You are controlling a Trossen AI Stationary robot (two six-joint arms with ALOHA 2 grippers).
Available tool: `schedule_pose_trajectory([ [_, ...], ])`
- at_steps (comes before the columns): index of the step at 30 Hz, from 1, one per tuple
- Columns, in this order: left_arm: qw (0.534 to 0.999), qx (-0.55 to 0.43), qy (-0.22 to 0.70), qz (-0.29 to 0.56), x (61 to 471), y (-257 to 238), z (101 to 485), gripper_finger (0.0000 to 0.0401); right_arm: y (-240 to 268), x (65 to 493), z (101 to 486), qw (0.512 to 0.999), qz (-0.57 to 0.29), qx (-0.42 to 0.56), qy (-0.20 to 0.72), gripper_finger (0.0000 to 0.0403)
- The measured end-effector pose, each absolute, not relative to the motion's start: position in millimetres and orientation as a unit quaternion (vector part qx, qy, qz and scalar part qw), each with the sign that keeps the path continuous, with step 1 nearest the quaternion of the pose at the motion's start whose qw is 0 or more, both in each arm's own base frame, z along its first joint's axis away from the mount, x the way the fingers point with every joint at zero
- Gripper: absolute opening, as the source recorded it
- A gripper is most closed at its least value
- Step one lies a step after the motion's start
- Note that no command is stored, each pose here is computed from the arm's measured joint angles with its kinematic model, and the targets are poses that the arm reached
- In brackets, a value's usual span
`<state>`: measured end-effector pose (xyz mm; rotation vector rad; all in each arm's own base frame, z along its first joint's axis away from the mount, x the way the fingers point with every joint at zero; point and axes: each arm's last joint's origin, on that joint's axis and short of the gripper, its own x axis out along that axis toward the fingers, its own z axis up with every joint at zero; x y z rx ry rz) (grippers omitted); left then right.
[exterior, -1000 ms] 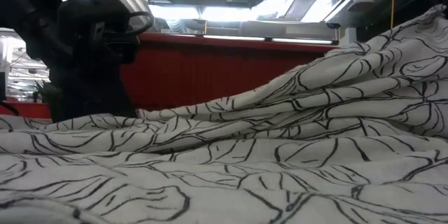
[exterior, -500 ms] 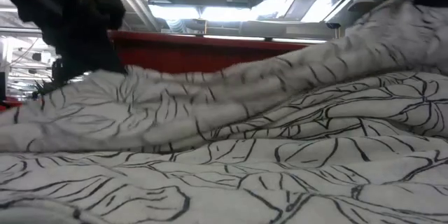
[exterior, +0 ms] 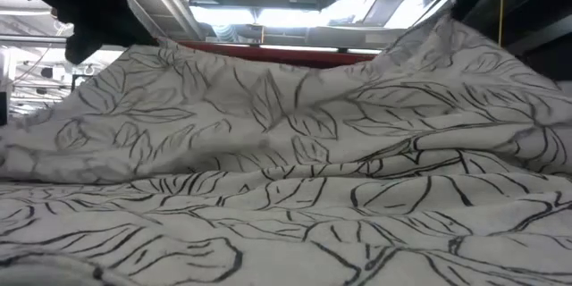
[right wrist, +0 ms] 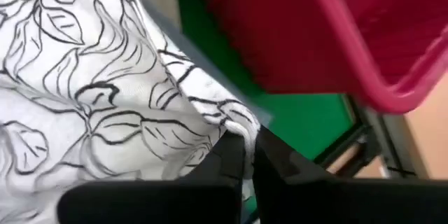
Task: Fold laundry
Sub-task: Fold the patterned white shirt
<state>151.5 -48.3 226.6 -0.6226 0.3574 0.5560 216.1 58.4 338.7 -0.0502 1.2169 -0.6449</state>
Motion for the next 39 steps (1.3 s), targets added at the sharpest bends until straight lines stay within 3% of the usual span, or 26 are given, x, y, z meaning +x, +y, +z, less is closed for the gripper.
schedule_pose_trajectory([
  [22,0.89,-0.169,0.175,0.386,162,-31,214,0.0,-6,224,340,0.726,-0.393,-0.032,0.563,0.0012],
  [39,0.896,-0.179,0.193,0.356,162,-35,213,0.0,-6,224,339,0.723,-0.347,-0.044,0.596,0.0012],
])
